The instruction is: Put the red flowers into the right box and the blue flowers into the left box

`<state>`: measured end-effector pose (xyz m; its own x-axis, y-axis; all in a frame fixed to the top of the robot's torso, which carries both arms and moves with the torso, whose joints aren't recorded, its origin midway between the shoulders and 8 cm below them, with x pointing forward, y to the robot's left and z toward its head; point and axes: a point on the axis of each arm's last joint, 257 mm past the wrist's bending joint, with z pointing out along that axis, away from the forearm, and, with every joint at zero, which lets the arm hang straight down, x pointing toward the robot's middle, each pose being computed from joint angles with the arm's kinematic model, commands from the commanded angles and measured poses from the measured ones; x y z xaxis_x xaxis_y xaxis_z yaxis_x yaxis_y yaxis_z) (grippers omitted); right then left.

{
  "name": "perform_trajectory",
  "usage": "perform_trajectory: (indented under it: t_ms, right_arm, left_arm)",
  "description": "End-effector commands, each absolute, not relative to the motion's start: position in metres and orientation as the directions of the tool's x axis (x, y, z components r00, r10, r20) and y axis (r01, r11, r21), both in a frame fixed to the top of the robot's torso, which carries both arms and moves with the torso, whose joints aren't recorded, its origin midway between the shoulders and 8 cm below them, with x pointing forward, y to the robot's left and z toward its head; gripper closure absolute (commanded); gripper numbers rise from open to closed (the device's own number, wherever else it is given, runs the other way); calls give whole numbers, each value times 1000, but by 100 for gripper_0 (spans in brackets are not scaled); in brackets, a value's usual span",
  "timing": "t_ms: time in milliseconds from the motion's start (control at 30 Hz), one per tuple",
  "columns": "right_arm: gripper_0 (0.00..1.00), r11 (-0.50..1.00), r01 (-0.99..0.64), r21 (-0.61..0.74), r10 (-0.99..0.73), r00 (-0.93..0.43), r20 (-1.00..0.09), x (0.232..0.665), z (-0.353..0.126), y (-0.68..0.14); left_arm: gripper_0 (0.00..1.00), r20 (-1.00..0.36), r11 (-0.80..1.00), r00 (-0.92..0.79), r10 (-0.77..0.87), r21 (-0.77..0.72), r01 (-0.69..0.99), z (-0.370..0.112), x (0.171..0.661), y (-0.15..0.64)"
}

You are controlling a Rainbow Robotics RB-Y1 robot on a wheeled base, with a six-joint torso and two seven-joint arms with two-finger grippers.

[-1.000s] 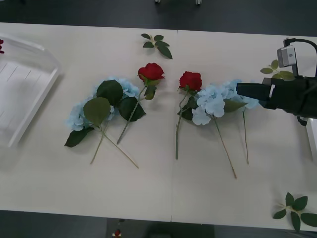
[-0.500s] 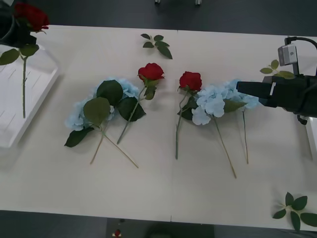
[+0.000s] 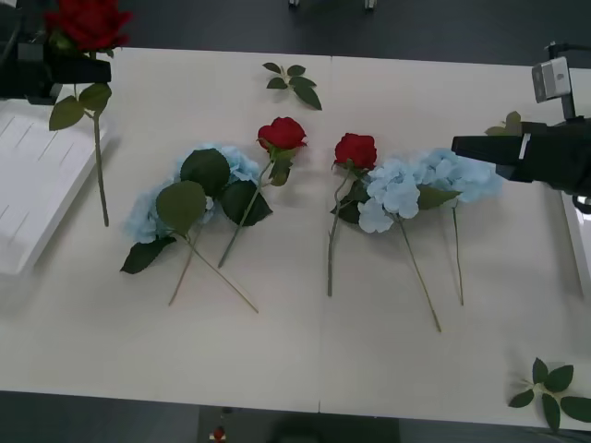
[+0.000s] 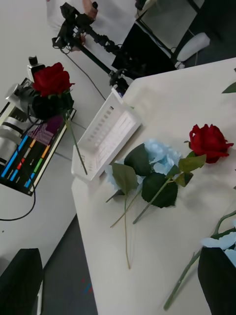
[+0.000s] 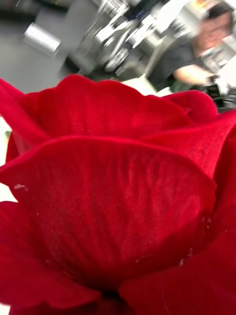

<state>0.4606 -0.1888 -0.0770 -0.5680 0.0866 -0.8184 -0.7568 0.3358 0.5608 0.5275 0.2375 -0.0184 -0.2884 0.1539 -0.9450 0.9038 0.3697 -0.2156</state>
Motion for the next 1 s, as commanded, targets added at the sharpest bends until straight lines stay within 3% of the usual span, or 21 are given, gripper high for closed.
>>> perform_trajectory:
  t_ms: [33,233,400,500,1000]
  right_arm:
    - [8,337,-746,574,62,-591,-804,461,-47,-196]
    - [8,328,-747,578,57,-595,-802,459,-50,-192]
    - [7,339,-718,608,79,-622,-779,465,-80,-175]
    - [1,337,-720,607,79,-621,-780,465,-85,-169]
    - [0,243,-768,593,-33,-617,-786,426,-94,-153]
  left_arm:
    - [100,-977,302,-150,152,-98,948,-16,507,231]
    - [100,-984,285,-63,168,-12,958,-17,489,218]
    - [100,-989,258,-17,145,22,966,-23,470,187]
    - [100,-991,264,2,131,37,964,-25,465,169]
    - [100,-999,267,-46,-18,-49,962,-50,440,22]
